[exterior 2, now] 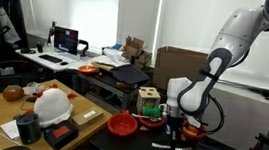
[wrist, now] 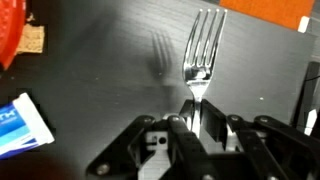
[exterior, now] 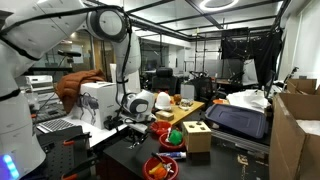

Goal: Pick the fork and put it in the bowl

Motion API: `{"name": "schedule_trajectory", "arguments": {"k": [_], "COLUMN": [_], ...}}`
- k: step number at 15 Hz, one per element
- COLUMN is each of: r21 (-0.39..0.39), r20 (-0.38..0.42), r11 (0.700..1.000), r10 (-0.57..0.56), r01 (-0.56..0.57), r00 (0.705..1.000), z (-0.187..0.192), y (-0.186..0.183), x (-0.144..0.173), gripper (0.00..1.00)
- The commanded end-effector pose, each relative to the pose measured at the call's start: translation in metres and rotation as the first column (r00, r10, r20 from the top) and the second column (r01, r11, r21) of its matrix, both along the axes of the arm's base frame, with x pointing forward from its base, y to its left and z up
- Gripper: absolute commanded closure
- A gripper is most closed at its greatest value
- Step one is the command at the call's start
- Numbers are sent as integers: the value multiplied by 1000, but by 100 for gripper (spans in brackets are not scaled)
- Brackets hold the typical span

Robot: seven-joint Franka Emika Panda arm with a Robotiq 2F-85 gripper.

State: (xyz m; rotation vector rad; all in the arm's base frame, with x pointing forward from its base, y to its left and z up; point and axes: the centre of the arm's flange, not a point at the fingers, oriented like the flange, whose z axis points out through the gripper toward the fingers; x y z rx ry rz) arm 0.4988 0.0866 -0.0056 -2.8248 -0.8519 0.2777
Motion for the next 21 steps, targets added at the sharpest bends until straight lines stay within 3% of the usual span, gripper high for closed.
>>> {"name": "schedule_trajectory", "arguments": {"k": [1, 7, 14, 17, 21], "r21": [61, 164, 262, 275, 261], "r20": [-101, -218, -258, -211, -115], "r11": [997, 971, 929, 920, 936], "r10": [59, 210, 330, 341, 273], "r01": [-53, -176, -263, -279, -236], "r00": [993, 953, 908, 916, 955], "z": [53, 114, 175, 189, 193], "y": [7, 9, -43, -73, -118], "x": [-20, -27, -29, -28, -20], "gripper": [96, 96, 96, 96, 96]}}
